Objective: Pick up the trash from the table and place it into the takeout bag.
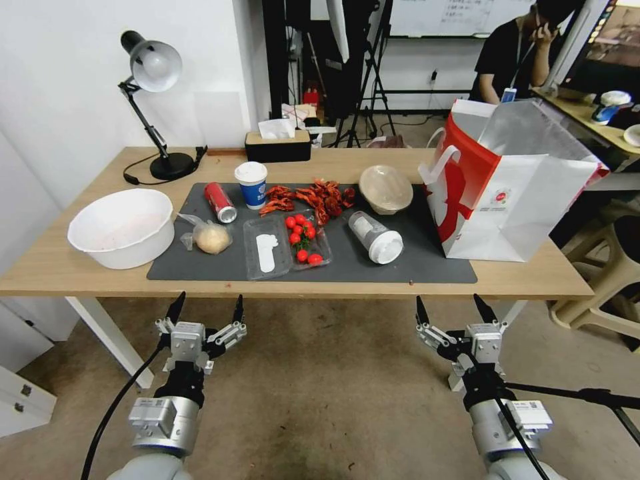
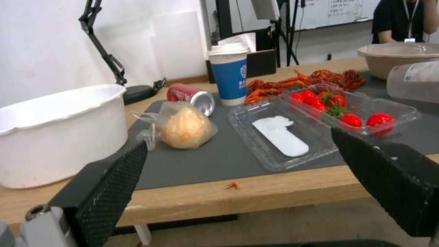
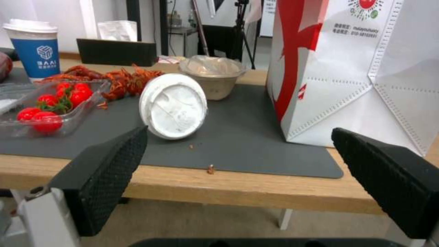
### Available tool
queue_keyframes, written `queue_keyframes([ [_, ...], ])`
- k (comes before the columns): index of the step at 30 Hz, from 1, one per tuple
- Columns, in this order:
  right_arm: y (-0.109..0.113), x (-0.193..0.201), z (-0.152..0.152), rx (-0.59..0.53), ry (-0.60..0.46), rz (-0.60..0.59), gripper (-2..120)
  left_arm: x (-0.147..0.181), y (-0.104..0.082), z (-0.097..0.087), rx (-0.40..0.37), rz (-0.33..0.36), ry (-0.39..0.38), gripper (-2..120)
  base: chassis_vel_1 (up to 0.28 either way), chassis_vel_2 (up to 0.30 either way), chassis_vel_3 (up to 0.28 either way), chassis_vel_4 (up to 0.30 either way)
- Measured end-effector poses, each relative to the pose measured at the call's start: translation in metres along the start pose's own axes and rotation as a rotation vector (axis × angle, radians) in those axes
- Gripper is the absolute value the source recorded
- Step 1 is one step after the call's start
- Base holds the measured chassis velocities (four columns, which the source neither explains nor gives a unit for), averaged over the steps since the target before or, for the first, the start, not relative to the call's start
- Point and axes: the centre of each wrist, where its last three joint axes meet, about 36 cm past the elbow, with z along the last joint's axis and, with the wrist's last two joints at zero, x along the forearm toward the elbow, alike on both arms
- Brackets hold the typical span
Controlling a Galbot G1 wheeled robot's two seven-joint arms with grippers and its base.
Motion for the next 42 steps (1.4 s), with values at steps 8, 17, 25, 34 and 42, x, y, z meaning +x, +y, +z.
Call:
queue_keyframes([
  [8,0.0,0.0,0.0,0.0,0.0,0.0,100,0.0,0.0,0.0,0.0,0.0,0.0,100,0.0,0.0,0.0,0.0],
  [17,0.0,0.0,0.0,0.0,0.0,0.0,100,0.0,0.0,0.0,0.0,0.0,0.0,100,0.0,0.0,0.0,0.0],
  [25,0.0,0.0,0.0,0.0,0.005,-0.001,100,0.0,-0.001,0.0,0.007,-0.001,0.006,100,0.0,0.0,0.0,0.0],
  [34,0.0,0.005,-0.011,0.013,0.144,-0.032,100,0.0,-0.005,-0.005,0.035,-0.005,0.021,100,0.0,0.0,0.0,0.0],
  [42,0.0,0.013,-0.026,0.014,0.261,-0.058,100,0.005,-0.038,-0.048,0.23,0.006,0.186,100,0.0,0.0,0.0,0.0],
])
